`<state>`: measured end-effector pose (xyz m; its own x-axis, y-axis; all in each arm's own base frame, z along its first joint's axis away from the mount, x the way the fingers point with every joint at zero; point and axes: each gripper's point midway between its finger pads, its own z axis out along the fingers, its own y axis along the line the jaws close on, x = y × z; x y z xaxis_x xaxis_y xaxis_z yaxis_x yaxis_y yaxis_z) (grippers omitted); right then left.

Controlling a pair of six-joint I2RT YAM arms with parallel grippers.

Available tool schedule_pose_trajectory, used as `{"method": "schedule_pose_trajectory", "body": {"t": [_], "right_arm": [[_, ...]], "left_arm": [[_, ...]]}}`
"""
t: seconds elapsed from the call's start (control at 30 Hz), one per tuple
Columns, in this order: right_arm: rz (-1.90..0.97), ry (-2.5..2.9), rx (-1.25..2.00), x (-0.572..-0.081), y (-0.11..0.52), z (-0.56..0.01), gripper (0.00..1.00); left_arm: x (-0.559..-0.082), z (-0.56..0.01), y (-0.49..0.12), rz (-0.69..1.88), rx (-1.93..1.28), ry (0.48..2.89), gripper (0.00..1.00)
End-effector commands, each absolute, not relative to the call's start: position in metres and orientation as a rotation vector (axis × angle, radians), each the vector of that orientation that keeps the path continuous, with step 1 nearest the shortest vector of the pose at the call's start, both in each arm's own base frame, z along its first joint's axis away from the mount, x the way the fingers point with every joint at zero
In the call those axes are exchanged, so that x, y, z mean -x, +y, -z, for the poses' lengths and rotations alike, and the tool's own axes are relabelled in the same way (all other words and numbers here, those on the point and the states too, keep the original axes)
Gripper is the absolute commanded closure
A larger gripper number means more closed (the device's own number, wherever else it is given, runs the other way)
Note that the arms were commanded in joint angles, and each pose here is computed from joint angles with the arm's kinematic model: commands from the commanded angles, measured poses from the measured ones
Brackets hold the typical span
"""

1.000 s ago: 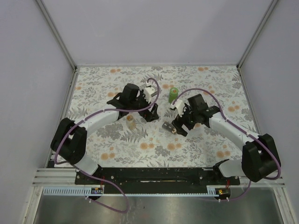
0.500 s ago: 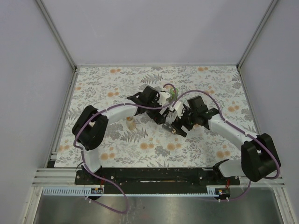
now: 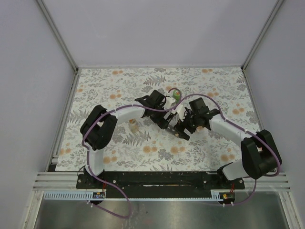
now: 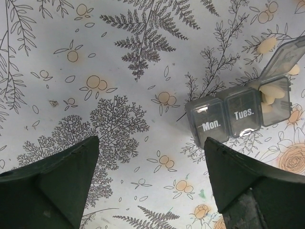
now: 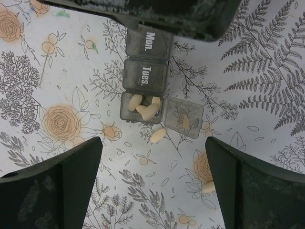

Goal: Sort the pills into containers
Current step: Adjust the pill container at the center of the board.

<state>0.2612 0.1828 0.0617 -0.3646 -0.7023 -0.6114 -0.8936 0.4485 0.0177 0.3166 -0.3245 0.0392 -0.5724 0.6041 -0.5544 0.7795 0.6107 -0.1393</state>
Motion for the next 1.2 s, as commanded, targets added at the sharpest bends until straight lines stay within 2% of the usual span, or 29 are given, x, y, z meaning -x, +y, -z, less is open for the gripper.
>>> {"method": "schedule_pose_trajectory", "body": {"t": [0.0,1.17], "right_arm": [[-0.506,2.088,1.361,-0.274,0.198,-0.077,0.01],[-0.581,2.101,1.389,-0.256,0.212,-0.075,0.01]], "left_arm": [[-0.326,-0.053,-0.336,0.507,-1.086,2.336,0.05],[-0.322,-0.037,-0.341,0.525,-1.07,2.391,0.05]]}}
